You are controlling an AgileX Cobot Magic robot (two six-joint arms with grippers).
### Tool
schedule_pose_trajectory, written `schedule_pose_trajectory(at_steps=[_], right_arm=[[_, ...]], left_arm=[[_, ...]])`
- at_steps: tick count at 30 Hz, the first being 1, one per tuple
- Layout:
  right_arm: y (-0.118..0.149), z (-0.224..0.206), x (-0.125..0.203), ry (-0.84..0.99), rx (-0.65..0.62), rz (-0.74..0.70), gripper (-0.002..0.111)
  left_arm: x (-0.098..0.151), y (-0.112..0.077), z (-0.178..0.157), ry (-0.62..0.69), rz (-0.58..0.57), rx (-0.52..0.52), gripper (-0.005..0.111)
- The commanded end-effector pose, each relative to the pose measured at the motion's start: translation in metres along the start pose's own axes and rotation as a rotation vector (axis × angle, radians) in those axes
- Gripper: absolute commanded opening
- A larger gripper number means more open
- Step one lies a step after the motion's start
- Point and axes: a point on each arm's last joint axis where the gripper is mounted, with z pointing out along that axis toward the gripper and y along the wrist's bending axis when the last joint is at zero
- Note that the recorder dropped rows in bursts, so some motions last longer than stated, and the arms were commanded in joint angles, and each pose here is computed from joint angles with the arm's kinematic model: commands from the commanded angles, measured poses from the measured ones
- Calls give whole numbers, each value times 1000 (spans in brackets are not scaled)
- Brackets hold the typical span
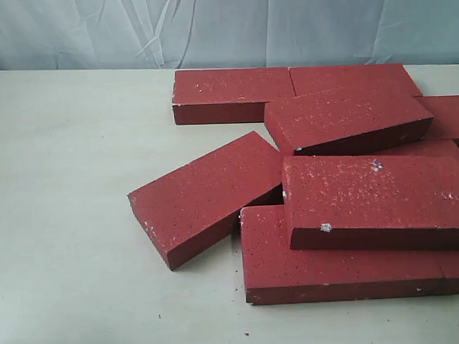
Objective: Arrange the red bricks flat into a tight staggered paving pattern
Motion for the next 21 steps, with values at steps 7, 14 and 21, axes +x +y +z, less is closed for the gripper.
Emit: schedule_pose_trajectory(at_steps=[7,14,21], right_arm=[[0,-3,-23,-260,-46,387,-1],[-4,-7,-33,-383,-36,439,-1],[-8,-26,-93,-572,-45,412,-1]], left_arm=[[-5,0,0,-70,52,-3,0],[-23,1,-3,-263,-502,53,0],[-33,8,-7,-406,-592,26,0]])
